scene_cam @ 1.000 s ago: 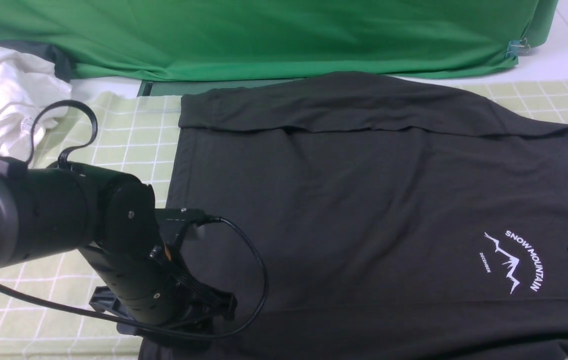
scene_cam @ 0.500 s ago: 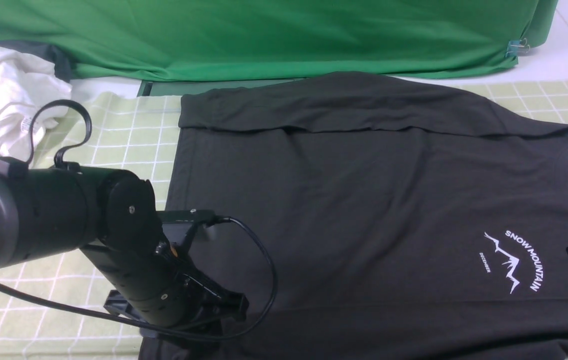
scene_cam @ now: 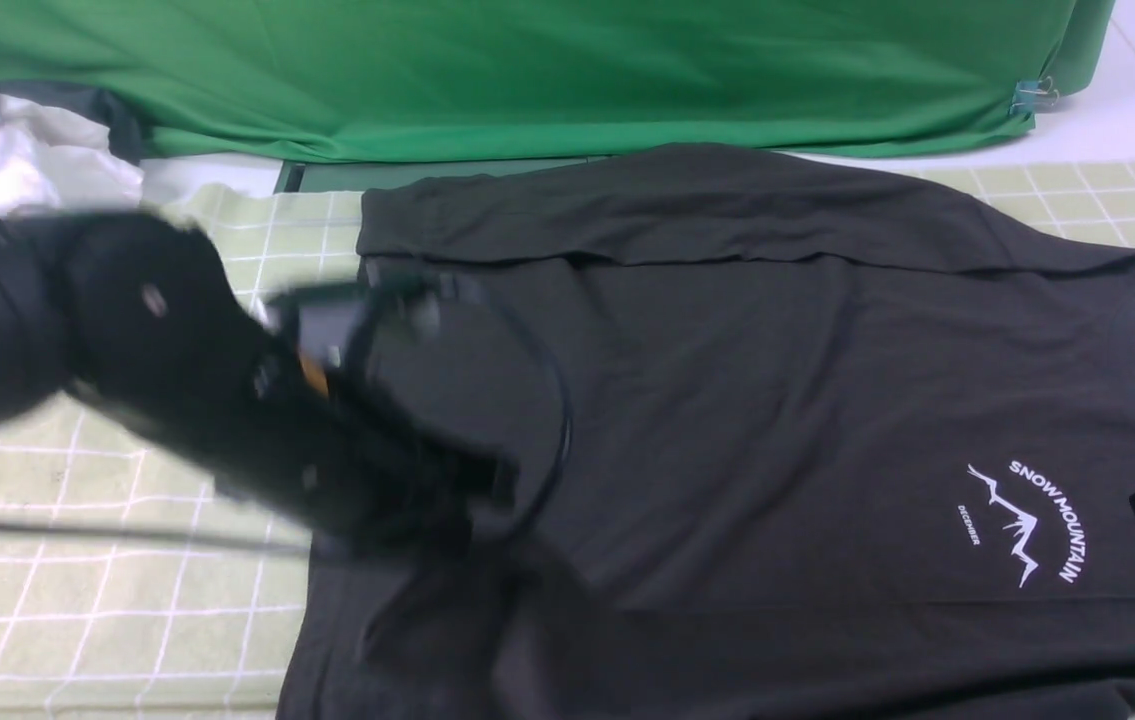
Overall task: Fold a long-sleeved shirt over a green coffee tablecloth.
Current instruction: 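Fold the left side of the black T-shirt inward over its body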
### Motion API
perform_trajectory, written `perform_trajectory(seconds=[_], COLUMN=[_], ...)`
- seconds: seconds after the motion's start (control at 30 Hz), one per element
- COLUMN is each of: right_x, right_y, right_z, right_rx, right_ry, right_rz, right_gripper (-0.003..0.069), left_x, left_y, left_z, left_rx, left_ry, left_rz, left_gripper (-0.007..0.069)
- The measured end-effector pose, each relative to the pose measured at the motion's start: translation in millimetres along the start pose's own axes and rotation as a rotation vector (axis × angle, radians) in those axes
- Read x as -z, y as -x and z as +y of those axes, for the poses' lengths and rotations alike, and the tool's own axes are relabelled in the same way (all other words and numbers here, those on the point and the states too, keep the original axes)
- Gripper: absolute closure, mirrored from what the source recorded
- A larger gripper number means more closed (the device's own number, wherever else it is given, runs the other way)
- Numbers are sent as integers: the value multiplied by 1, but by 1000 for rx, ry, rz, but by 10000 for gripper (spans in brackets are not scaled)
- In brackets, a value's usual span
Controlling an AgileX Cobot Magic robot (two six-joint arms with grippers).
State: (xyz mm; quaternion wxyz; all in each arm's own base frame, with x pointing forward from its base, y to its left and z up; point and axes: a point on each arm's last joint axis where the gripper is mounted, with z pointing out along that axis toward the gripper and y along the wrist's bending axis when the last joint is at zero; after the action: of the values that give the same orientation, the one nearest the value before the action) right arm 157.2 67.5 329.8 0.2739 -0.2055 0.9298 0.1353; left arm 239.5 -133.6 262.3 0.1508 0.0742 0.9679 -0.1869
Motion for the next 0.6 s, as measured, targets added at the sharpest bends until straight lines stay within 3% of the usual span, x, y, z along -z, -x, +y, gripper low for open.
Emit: perform_trajectory(seconds=[0.33, 0.6], right_x=[0, 0], right_y=[0, 0], right_z=[0, 0], right_rx=[18, 27], right_ry=[1, 1], right_rz=[0, 0], right_gripper=[461, 455], left_x=[21, 3], left_y=[57, 108], left_z=[-6, 44], left_rx=[18, 209], left_ry=[61, 75], left_rz=[-176, -201], left_gripper=[610, 610])
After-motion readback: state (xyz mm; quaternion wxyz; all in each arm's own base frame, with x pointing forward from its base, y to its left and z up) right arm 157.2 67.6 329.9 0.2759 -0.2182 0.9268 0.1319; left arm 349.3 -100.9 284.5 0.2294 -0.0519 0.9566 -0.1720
